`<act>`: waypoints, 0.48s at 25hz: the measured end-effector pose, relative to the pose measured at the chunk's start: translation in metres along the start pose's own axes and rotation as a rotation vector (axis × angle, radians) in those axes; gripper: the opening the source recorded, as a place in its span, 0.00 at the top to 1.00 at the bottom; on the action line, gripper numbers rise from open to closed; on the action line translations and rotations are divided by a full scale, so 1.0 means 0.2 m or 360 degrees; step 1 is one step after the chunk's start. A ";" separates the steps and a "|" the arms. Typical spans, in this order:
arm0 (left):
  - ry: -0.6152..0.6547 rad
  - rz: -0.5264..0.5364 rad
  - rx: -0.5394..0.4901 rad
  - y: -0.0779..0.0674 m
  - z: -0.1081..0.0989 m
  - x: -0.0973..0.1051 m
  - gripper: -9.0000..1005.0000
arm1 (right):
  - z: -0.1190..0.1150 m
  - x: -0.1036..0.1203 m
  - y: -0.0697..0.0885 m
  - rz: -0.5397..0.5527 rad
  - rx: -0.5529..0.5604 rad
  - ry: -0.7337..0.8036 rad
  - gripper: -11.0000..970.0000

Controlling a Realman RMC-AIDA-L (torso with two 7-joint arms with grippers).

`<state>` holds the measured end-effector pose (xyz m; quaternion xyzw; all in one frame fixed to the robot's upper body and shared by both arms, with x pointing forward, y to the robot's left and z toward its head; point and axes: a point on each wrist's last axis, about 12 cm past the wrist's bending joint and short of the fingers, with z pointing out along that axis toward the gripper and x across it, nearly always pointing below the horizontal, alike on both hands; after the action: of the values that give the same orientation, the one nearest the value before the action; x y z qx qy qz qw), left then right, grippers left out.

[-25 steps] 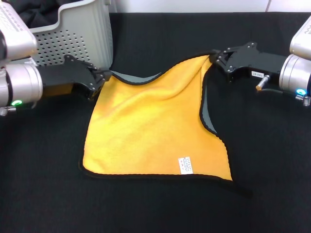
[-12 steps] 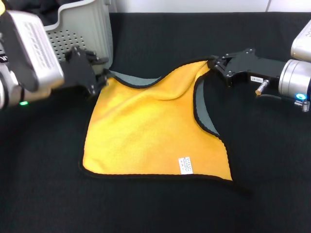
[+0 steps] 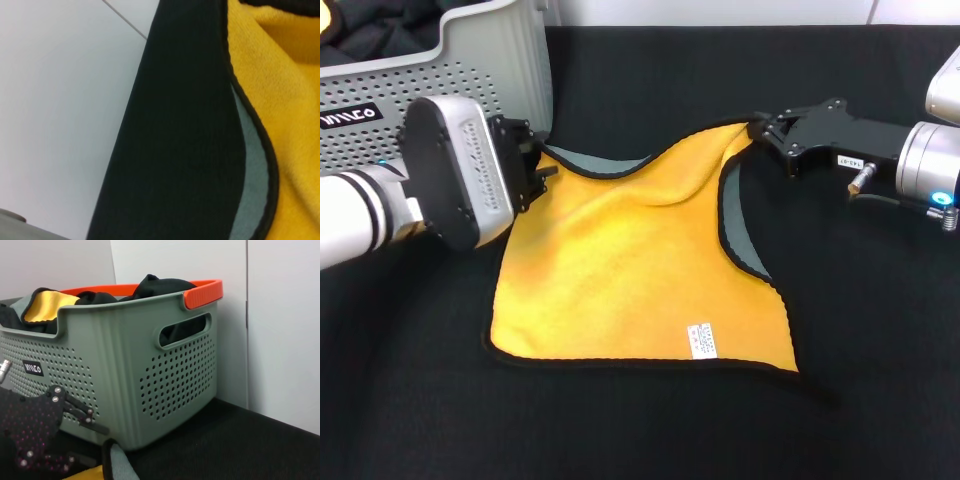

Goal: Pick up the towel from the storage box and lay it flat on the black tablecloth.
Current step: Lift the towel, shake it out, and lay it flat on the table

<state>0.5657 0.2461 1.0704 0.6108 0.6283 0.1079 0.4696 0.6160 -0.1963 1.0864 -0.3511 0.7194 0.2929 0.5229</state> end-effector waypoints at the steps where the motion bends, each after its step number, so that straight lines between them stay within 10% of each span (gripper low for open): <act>1: 0.0015 0.0017 -0.0015 0.00 0.01 0.00 0.59 | 0.00 0.00 0.00 0.0001 0.0000 0.0000 0.97; 12: 0.0036 0.0059 -0.0032 0.00 0.04 -0.02 0.60 | 0.00 0.00 0.00 0.0005 -0.0009 -0.0004 0.97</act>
<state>0.5695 0.2390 1.0679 0.6164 0.6210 0.1298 0.4665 0.6150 -0.1965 1.0862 -0.3511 0.7185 0.2962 0.5222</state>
